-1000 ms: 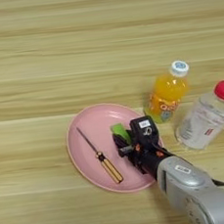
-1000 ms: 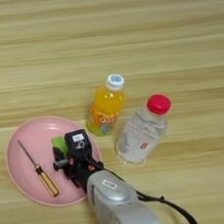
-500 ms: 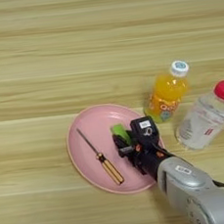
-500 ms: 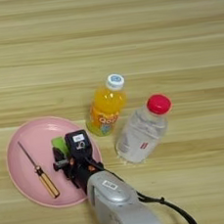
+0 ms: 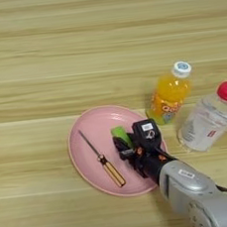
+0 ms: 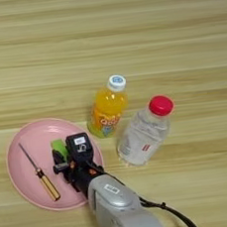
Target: Move the objects on the table
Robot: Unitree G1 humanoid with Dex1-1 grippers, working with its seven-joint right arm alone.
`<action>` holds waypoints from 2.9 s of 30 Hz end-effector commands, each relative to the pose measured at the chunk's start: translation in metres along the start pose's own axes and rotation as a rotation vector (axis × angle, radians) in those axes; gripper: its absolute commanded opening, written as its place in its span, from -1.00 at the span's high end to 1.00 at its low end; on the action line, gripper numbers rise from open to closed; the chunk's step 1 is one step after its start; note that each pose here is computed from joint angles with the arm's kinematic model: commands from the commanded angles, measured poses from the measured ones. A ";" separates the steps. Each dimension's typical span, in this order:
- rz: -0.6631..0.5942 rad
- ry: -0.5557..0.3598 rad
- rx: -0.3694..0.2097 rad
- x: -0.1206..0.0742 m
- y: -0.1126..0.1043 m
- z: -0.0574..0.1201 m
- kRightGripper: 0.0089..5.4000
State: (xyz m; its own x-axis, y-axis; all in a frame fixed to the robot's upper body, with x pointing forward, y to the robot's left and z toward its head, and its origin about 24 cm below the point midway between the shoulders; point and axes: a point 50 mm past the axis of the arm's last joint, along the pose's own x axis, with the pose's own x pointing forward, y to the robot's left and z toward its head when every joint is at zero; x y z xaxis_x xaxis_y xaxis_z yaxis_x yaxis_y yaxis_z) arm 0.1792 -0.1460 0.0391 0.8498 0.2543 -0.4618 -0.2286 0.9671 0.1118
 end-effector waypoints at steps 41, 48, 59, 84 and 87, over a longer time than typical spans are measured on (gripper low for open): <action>-0.074 -0.450 -0.111 -0.052 -0.010 0.084 0.48; -0.133 -0.507 -0.135 -0.064 -0.022 0.097 0.48; -0.246 -0.577 -0.155 -0.083 -0.048 0.113 0.48; -0.493 -0.642 -0.165 -0.123 -0.108 0.133 0.48; -0.512 -0.621 -0.157 -0.124 -0.115 0.129 0.48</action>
State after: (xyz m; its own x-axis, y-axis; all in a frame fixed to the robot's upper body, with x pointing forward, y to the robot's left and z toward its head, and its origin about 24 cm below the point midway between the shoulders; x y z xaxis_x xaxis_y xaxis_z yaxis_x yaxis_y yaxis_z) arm 0.1614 -0.2845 0.1819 0.9720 -0.2232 0.0735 0.2281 0.9714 -0.0661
